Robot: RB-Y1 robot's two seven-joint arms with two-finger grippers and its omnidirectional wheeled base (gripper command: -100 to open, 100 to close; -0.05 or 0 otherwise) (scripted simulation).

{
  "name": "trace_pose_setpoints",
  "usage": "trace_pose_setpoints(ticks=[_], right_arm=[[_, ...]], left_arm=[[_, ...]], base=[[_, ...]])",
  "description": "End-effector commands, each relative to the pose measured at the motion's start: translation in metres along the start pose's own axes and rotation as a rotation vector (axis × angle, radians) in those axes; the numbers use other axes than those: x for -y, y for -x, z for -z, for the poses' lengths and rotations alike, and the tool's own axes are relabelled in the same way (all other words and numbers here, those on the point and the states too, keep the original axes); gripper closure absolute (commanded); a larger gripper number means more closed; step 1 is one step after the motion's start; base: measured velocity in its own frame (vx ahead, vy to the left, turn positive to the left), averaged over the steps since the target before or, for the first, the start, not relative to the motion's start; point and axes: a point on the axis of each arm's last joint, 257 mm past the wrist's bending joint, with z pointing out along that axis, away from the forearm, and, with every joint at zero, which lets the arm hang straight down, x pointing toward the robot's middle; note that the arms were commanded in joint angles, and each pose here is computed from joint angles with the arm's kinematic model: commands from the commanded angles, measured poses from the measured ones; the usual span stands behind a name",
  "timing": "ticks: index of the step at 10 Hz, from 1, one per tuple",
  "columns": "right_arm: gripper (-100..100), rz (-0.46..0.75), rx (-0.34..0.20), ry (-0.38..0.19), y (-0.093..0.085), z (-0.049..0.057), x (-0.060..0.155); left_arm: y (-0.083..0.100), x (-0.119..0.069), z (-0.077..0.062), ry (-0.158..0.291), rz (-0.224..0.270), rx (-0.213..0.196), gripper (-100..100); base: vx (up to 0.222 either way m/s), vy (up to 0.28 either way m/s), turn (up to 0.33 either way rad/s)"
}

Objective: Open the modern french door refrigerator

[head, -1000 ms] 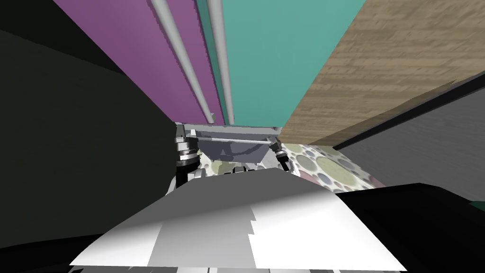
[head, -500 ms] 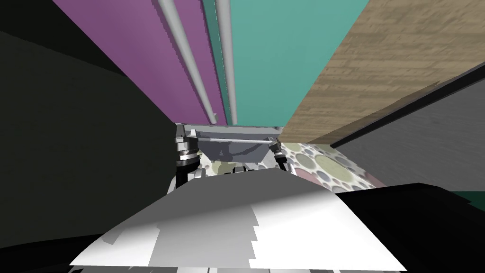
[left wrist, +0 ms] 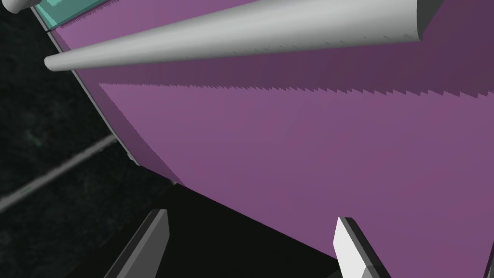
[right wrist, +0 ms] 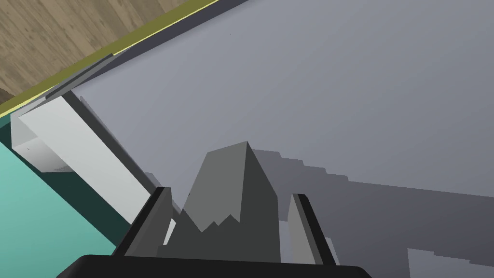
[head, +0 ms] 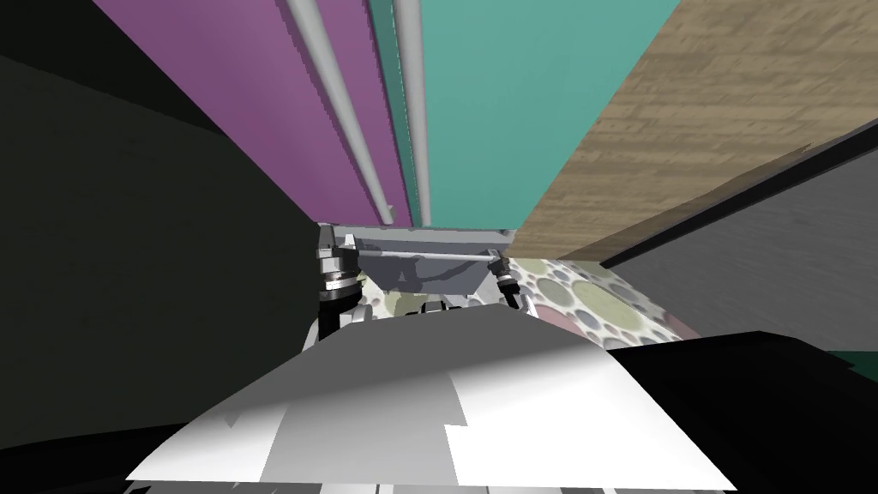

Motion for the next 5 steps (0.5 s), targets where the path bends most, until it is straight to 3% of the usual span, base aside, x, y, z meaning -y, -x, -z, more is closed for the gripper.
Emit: trace_pose_setpoints(ticks=[1, 4, 5], right_arm=[[100, 0.001, 0.006, -0.005, 0.0, -0.003, 0.007], [100, 0.003, 0.014, -0.012, -0.001, -0.008, 0.018], [100, -0.001, 0.005, 0.003, -0.001, -0.004, 0.009]], left_arm=[[0.0, 0.0, 0.0, 0.0, 0.0, 0.0, 0], [0.0, 0.0, 0.0, 0.0, 0.0, 0.0, 0], [0.0, 0.0, 0.0, 0.0, 0.0, 0.0, 0]], base=[[-0.161, 0.06, -0.029], [-0.183, 0.051, -0.027], [-0.095, 0.021, 0.003]])
